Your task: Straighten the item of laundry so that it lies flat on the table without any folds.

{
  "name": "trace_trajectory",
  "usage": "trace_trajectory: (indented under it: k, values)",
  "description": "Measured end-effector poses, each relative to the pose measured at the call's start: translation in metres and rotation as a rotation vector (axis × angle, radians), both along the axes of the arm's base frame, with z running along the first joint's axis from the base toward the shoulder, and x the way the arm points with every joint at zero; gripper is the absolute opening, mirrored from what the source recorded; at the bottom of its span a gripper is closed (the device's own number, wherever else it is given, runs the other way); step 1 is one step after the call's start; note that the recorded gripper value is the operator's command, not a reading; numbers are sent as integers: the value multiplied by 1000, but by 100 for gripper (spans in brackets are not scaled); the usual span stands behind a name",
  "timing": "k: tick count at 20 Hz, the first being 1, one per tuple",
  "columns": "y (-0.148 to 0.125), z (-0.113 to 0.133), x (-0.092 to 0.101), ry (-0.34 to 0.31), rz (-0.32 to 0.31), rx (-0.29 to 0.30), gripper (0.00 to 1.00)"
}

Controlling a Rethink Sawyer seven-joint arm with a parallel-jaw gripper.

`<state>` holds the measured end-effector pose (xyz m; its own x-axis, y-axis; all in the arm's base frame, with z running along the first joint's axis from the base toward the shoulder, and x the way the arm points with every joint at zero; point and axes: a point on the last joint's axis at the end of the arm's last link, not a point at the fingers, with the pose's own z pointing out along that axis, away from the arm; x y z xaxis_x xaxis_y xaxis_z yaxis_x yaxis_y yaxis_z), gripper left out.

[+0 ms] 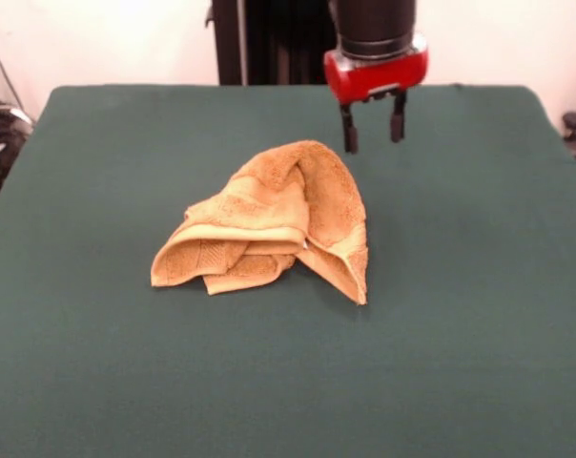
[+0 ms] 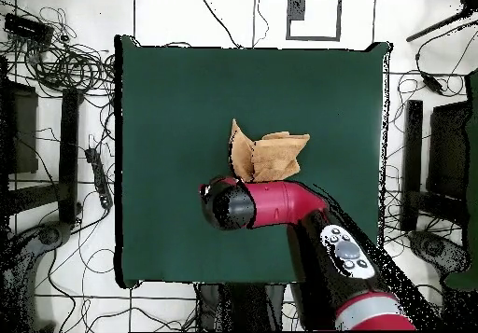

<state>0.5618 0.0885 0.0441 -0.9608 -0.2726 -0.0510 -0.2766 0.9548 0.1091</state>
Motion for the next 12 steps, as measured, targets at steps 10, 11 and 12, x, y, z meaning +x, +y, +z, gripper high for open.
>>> trace_trajectory:
  k: [10,11,12]
  values:
    - [40,-2,51,-49,62,-35,100]
    - [40,-1,53,-54,62,-36,100]
    - [41,-1,55,-58,62,-37,100]
